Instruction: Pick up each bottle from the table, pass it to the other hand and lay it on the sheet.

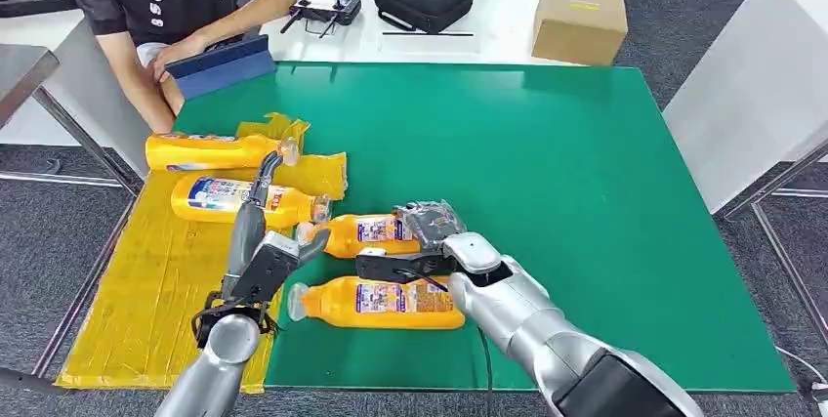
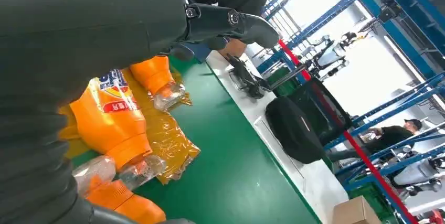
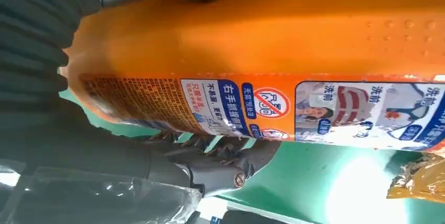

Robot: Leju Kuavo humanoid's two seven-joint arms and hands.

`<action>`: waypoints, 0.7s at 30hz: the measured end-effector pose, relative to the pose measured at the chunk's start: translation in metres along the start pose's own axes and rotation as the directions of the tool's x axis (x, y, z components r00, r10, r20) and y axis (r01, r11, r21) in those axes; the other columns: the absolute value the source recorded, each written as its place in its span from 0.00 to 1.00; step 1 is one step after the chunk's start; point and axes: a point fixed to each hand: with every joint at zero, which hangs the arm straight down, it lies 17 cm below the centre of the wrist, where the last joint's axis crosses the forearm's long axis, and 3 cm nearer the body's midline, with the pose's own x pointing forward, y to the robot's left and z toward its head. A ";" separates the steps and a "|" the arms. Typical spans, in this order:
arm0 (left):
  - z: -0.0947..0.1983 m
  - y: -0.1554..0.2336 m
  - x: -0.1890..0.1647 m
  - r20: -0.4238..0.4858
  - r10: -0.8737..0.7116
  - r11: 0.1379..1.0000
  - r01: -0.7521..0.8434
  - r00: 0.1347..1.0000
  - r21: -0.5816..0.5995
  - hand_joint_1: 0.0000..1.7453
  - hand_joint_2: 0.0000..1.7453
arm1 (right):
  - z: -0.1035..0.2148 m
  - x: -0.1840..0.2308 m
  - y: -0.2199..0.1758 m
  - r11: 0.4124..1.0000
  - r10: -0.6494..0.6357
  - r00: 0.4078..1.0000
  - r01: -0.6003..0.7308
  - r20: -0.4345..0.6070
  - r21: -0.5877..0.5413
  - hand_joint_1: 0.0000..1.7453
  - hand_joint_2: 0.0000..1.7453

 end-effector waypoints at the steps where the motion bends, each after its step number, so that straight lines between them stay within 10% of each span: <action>1: 0.000 0.000 0.000 0.000 0.000 1.000 0.000 1.000 0.000 0.00 1.00 | 0.000 0.000 0.000 1.000 0.001 1.000 -0.001 -0.001 0.000 1.00 1.00; 21: 0.005 0.002 -0.001 -0.006 -0.007 1.000 0.008 1.000 0.009 0.00 1.00 | 0.003 0.001 -0.031 0.985 0.041 0.999 -0.039 0.008 -0.167 1.00 1.00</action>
